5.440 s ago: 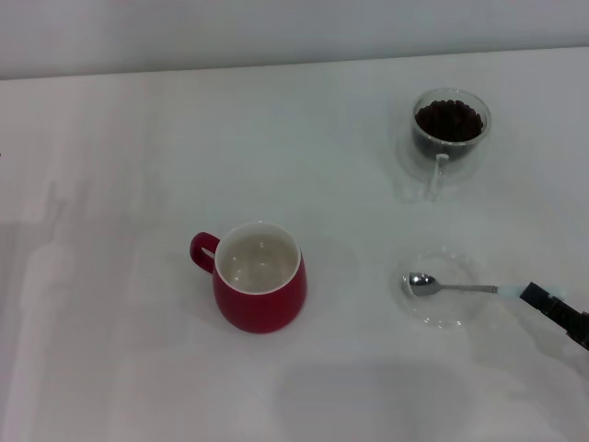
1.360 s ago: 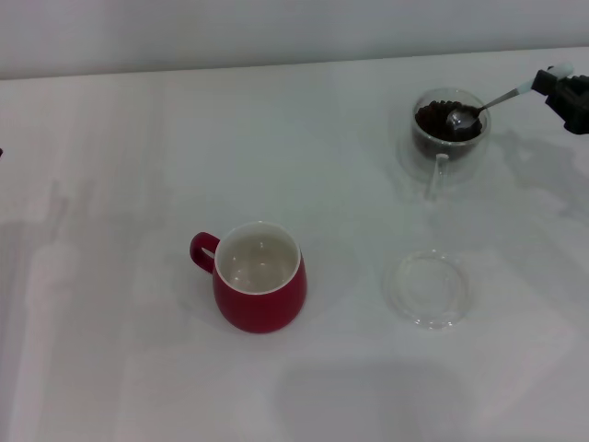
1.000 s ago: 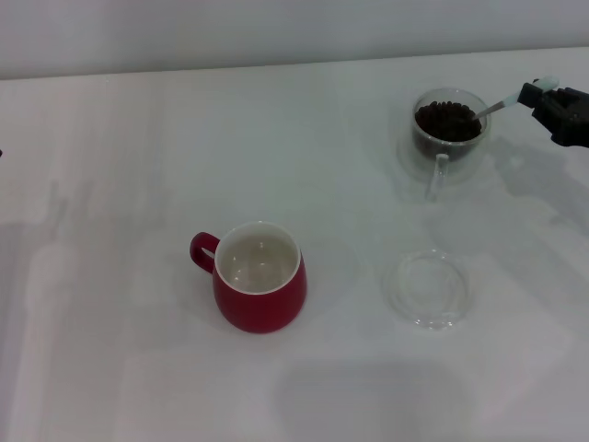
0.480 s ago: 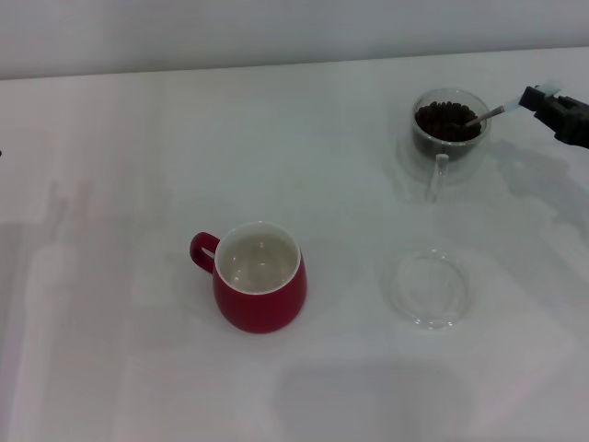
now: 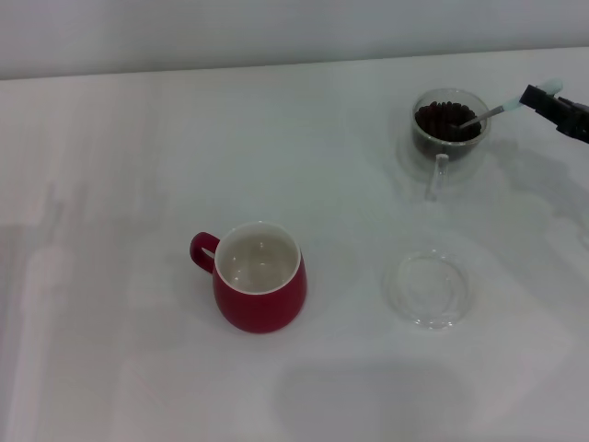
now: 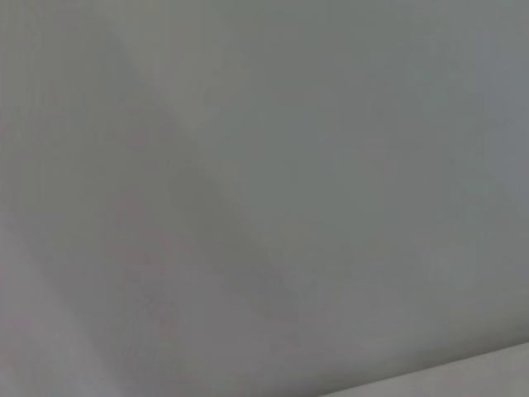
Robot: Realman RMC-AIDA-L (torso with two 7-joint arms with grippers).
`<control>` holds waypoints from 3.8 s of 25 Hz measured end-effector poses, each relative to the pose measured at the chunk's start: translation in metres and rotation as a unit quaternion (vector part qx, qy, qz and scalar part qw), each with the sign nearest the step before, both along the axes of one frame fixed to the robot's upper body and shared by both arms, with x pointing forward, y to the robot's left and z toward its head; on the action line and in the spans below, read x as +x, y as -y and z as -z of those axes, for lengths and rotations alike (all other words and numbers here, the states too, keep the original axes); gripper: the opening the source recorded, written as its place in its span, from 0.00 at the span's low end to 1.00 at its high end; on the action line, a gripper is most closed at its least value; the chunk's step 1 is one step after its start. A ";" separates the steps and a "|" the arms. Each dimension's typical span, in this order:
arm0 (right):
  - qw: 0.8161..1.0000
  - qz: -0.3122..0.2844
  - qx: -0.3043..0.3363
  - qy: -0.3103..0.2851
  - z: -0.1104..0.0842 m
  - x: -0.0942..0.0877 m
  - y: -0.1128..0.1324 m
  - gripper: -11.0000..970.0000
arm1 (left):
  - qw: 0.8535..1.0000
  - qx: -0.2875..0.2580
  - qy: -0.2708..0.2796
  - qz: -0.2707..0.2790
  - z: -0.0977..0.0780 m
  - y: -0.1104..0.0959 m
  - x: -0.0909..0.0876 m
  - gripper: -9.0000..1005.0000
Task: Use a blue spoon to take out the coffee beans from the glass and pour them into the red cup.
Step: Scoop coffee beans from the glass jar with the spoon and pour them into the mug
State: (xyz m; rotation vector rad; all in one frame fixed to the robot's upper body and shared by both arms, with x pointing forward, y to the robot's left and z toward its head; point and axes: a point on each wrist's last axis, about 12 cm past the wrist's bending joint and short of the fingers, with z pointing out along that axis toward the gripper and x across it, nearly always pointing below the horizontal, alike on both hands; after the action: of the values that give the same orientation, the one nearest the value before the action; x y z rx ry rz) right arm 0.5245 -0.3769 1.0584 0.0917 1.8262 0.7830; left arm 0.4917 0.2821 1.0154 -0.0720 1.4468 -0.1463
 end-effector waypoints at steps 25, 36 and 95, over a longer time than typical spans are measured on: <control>0.993 0.047 0.079 -0.070 0.005 0.004 0.006 0.18 | 1.000 0.002 0.001 0.001 -0.001 0.000 0.002 0.88; 0.990 0.053 0.102 -0.078 0.003 0.004 0.007 0.18 | 1.000 0.003 0.001 0.001 -0.001 0.000 0.002 0.88; 0.970 0.093 0.205 -0.095 -0.002 0.002 0.017 0.19 | 1.000 0.004 -0.018 -0.015 0.008 -0.008 -0.013 0.89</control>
State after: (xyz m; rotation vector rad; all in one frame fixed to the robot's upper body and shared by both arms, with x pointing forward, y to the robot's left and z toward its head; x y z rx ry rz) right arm 0.5269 -0.3940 1.0607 0.6149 1.7742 1.0356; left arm 0.4788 0.2905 1.0072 -0.0902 1.4817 -0.1163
